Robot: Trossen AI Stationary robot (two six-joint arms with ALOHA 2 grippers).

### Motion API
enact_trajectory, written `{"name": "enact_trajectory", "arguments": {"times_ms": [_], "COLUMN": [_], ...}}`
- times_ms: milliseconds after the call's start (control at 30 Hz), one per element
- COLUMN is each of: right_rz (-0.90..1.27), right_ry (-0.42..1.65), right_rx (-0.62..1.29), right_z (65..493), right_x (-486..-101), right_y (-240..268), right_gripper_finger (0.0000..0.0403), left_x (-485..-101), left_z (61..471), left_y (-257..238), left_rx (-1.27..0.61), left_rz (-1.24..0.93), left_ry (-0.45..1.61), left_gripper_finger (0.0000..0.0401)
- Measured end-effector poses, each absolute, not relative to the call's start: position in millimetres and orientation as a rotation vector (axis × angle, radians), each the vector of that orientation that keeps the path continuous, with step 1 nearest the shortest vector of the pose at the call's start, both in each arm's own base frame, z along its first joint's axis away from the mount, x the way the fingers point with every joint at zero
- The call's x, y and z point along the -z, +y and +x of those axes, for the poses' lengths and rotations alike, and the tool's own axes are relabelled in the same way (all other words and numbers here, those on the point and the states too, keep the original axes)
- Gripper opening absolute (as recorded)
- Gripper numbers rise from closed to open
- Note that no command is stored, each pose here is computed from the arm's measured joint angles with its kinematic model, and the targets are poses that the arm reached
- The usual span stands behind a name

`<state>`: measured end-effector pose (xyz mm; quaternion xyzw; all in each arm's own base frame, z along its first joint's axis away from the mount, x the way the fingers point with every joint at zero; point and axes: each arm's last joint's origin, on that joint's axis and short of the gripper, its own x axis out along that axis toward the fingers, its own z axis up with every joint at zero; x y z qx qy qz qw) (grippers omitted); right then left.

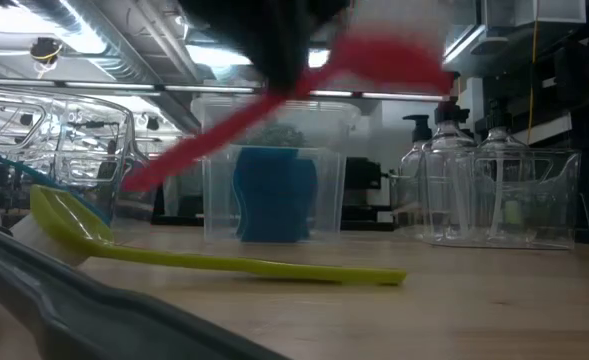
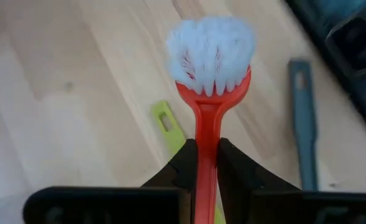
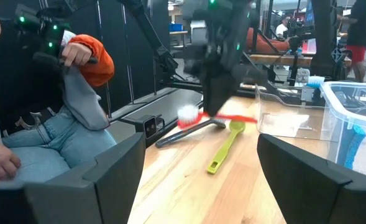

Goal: Pick & Place Kitchen Sink Supplies
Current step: Put the orange brush into the left transparent bin

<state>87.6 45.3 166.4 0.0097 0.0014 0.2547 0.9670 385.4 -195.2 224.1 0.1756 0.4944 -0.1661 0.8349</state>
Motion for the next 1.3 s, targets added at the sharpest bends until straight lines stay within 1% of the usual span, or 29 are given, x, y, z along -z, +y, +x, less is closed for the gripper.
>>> {"name": "enact_trajectory", "arguments": {"times_ms": [200, 400, 567, 733, 967, 1200, 1300], "right_rz": [0.02, 0.021, 0.021, 0.021, 0.021, 0.019, 0.021], "right_ry": [0.003, 0.003, 0.003, 0.003, 0.003, 0.002, 0.003], "right_rx": [-0.515, -0.515, -0.515, -0.516, -0.515, -0.515, -0.515], "right_z": [88, 88, 88, 88, 88, 88, 88], "right_x": [-166, -166, -166, -166, -166, -166, -166], "right_y": [45, 45, 45, 45, 45, 45, 45], "right_gripper_finger": [0.0308, 0.0308, 0.0308, 0.0308, 0.0308, 0.0308, 0.0308], "left_x": [-264, -308, -347, -375, -387, -378, -370], "left_z": [372, 349, 325, 300, 273, 262, 260], "left_y": [-188, -173, -157, -141, -121, -111, -108], "left_rx": [0.3, 0.162, 0.066, -0.053, -0.278, -0.461, -0.496], "left_rz": [0.285, 0.228, 0.187, 0.162, 0.109, -0.017, -0.037], "left_ry": [0.968, 0.899, 0.804, 0.742, 0.756, 0.834, 0.862], "left_gripper_finger": [0.0032, 0.0032, 0.0032, 0.0032, 0.0032, 0.0032, 0.0032]}}
